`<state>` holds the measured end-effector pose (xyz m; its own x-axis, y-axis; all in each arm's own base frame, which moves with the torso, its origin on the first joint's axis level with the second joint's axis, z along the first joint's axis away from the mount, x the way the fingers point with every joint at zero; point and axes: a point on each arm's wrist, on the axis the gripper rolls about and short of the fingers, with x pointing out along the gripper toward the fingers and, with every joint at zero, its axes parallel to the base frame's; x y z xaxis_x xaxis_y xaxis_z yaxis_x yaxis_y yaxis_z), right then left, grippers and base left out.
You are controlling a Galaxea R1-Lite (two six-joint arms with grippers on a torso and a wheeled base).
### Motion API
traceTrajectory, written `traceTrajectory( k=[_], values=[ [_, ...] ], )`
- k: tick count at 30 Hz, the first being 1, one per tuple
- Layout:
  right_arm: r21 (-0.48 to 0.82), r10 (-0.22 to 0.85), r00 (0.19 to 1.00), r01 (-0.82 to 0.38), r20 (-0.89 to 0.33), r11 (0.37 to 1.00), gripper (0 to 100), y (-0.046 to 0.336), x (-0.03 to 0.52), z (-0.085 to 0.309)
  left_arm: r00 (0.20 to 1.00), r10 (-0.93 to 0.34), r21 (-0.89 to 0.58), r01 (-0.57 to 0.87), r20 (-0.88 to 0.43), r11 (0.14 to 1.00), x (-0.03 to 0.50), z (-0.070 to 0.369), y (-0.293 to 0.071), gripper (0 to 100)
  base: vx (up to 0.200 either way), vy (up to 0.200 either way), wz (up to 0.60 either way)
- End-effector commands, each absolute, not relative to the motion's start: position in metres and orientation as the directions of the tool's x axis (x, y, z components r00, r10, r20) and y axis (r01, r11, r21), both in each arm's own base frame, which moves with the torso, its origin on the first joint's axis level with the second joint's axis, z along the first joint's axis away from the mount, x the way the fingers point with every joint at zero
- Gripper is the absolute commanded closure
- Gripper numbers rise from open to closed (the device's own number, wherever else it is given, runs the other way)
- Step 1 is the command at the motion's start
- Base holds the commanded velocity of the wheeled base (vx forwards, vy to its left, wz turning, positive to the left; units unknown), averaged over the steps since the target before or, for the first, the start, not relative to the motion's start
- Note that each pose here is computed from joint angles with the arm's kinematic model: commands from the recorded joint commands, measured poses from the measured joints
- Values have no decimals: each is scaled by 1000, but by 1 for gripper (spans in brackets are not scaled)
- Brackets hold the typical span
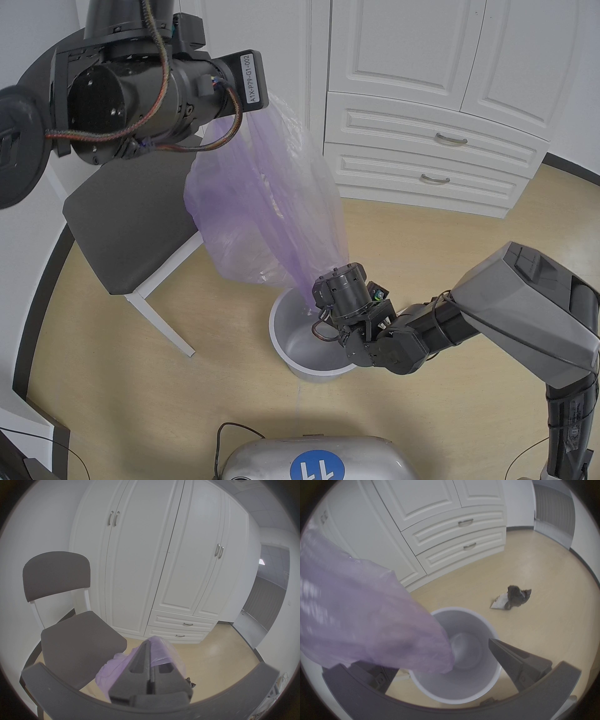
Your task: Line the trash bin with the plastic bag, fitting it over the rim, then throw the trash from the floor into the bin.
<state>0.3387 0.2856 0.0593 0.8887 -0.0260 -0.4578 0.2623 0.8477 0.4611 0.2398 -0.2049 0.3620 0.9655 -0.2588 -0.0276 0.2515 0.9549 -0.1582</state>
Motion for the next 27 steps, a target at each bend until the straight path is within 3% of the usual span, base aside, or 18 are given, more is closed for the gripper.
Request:
traceTrajectory(
  k=[1,5,12,19,27],
  values=[
    [523,-15,885,290,-466,801,0,268,348,68,966,-256,-165,250,-15,954,237,366,-202,100,0,0,0],
    [565,33,871,289,-490,773,0,259,351,70,965,-261,-180,255,-10,950,232,369,-200,100,0,0,0],
    [707,197,846,261,-496,658,0,232,361,97,965,-261,-230,257,16,938,223,378,-192,100,0,0,0],
    [779,277,834,256,-477,572,0,223,367,109,961,-274,-244,272,29,931,210,382,-185,100,0,0,0],
    [783,291,824,263,-486,564,0,229,371,100,961,-275,-252,276,42,927,198,386,-174,100,0,0,0]
  ],
)
